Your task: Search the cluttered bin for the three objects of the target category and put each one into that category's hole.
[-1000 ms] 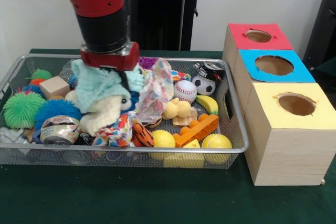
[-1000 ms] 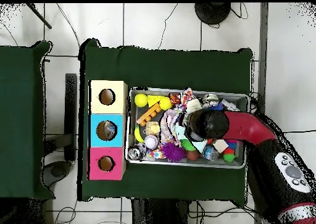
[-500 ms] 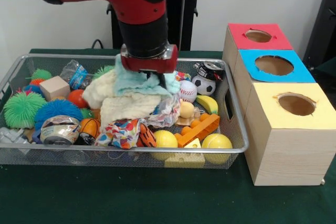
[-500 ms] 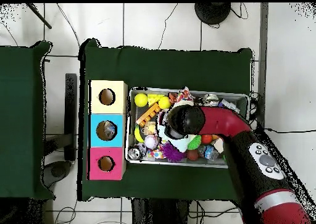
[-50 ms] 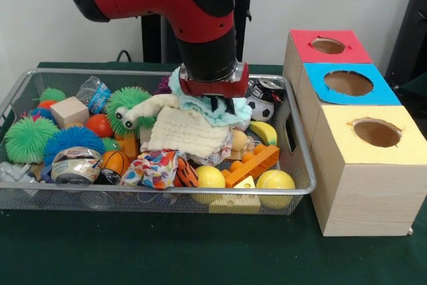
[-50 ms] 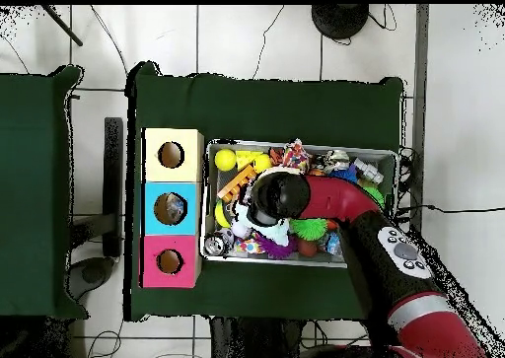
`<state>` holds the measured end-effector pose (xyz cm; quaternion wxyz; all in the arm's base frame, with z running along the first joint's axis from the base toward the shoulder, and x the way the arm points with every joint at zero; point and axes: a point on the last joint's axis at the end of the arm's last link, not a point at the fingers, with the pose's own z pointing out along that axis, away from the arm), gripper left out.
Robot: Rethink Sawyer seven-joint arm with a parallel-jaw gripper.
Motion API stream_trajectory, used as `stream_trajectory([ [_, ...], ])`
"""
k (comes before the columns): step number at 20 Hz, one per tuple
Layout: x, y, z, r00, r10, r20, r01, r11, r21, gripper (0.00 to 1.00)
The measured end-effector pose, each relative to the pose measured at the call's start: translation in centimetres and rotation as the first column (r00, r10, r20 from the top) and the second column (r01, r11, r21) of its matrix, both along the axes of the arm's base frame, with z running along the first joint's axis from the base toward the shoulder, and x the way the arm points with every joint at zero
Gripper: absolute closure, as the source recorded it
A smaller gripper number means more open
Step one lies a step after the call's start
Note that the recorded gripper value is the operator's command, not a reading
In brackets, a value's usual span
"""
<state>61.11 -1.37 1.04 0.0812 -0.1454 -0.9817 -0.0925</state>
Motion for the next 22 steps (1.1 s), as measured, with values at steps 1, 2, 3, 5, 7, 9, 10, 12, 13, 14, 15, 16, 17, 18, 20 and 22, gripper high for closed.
stream_trajectory([
  [1,0.0,0.0,0.0,1.0,0.0,0.001,0.0,1.0,0.0,0.0],
  [2,0.0,0.0,-0.1,1.0,-0.002,0.006,0.002,1.0,-0.001,0.0],
  [3,0.1,0.0,-0.1,0.9999,-0.008,0.014,0.008,1.0,-0.003,0.0],
  [5,0.1,-0.1,0.0,0.9998,-0.012,0.019,0.012,0.9999,-0.007,0.0],
  [7,0.1,-0.5,0.4,0.9995,-0.014,0.027,0.015,0.9997,-0.021,0.0],
  [9,0.1,-1.3,1.5,0.9992,-0.018,0.037,0.019,0.9989,-0.042,0.0],
  [10,0.1,-1.8,2.1,0.9989,-0.02,0.043,0.023,0.9983,-0.054,0.0],
  [12,0.1,-2.5,3.3,0.9982,-0.026,0.054,0.03,0.9969,-0.072,0.0],
  [13,0.2,-2.9,3.9,0.9977,-0.029,0.061,0.034,0.9961,-0.082,0.0],
  [14,0.4,-3.4,4.7,0.9968,-0.034,0.072,0.041,0.9946,-0.096,0.0],
  [15,0.5,-3.9,5.5,0.9959,-0.038,0.081,0.047,0.9931,-0.108,0.0],
  [16,0.7,-4.8,6.6,0.9941,-0.046,0.098,0.059,0.99,-0.128,0.0],
  [17,0.8,-5.3,7.1,0.9932,-0.051,0.105,0.065,0.9885,-0.137,0.0],
  [18,0.8,-5.5,7.4,0.9927,-0.053,0.108,0.068,0.9877,-0.141,0.0],
  [20,1.2,-6.9,8.7,0.9889,-0.075,0.129,0.095,0.9833,-0.155,0.0],
  [22,1.5,-8.2,9.7,0.9839,-0.106,0.144,0.128,0.9797,-0.154,0.0],
])
